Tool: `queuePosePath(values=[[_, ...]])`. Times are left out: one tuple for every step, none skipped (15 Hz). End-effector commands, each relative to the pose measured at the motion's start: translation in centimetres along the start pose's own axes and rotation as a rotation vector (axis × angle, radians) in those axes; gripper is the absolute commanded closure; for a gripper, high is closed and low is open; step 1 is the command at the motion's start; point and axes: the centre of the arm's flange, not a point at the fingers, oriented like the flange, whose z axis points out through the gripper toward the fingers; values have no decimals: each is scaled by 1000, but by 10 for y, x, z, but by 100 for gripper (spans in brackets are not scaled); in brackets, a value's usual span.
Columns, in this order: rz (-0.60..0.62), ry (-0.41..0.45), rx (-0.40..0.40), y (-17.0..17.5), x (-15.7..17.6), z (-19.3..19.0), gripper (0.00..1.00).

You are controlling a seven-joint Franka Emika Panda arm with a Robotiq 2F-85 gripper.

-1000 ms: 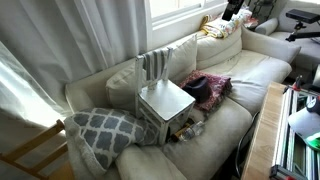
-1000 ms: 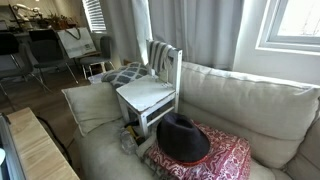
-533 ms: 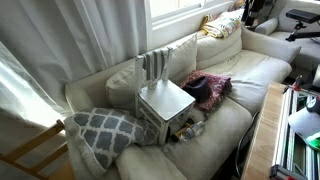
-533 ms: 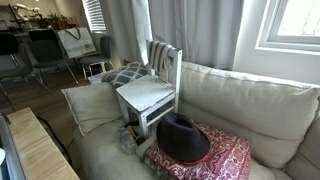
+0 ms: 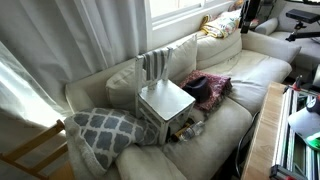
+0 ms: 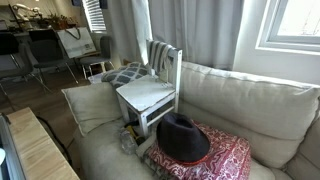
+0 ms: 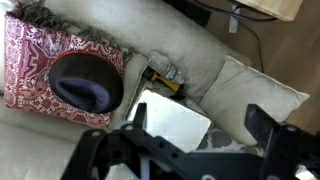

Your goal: Pick up both the black and red hat and hang them on the right corner of the backrest of the chair, pick up the black hat and put it on the seat of the chair

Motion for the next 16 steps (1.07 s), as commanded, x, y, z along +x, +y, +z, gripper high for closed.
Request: queuePosePath(values=[[0,0,0,0,0,0,0],[0,0,0,0,0,0,0],[0,0,0,0,0,0,0],[0,0,0,0,0,0,0],[0,0,0,0,0,0,0],[0,1,0,0,0,0,0],[-18,-40,-2,-3,11,12,0],[-20,-93,36,10,29,35,0],[-11,-127,29,20,42,55,0],[-47,-115,22,27,52,73,0],[-70,-97,-9,32,60,86,0],[-109,-121,-19,38,71,102,0],[-134,-131,-35,46,82,121,0],[-176,-149,-38,54,92,139,0],[-204,-164,-51,61,101,157,0],[-231,-168,-52,70,110,173,0]])
